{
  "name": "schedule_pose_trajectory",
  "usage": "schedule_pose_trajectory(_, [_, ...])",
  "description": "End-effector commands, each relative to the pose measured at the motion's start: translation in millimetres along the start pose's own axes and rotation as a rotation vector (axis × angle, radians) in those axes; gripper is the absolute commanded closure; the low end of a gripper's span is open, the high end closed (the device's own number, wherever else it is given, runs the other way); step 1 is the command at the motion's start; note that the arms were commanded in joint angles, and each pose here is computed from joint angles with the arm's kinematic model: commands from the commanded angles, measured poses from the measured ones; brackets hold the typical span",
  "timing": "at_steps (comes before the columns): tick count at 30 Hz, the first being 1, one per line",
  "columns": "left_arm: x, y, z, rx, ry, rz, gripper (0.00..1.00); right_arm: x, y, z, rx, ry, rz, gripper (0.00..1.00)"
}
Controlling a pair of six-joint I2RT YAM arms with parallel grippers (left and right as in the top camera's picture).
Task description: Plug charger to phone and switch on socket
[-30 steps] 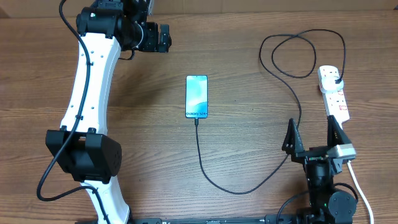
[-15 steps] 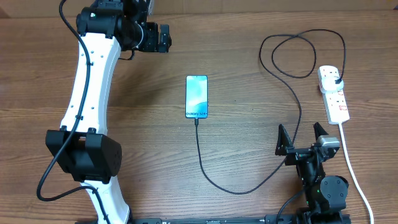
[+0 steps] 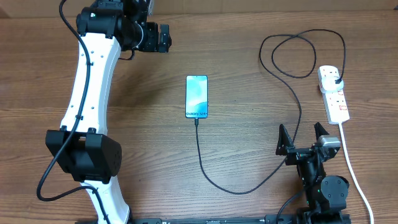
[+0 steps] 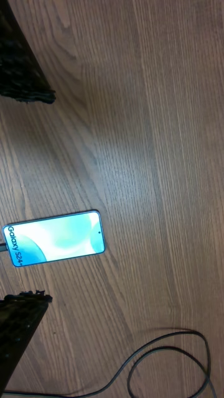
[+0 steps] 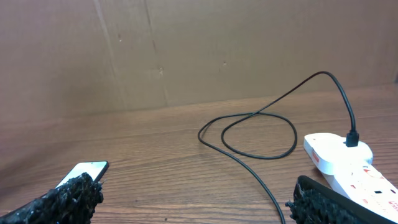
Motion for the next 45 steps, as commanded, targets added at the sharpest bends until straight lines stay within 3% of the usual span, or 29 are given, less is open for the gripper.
schedule_pose_trajectory(1, [5.1, -1.8, -1.7, 0.020, 0.011, 0.002, 0.00, 0.2, -1.3, -2.7, -0.029, 0.000, -0.003, 0.00])
schedule_pose_trajectory(10, [5.1, -1.7, -1.7, 0.020, 0.011, 0.003, 0.00, 0.2, -1.6, -2.7, -0.153, 0.000, -0.006, 0.00])
schedule_pose_trajectory(45, [5.1, -1.7, -1.7, 0.020, 0.011, 0.003, 0.00, 0.2, -1.5, -2.0, -0.154, -0.003, -0.006, 0.00])
Point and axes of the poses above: each gripper's point midway between its finger pads, its own x axis out along the fingers, its own y axis along the line the jaws close on, z = x × y, the point moved 4 cm from there along -x, back along the fingers, and after that the axes turned 2 degrees about -x, right-handed, at the moved point
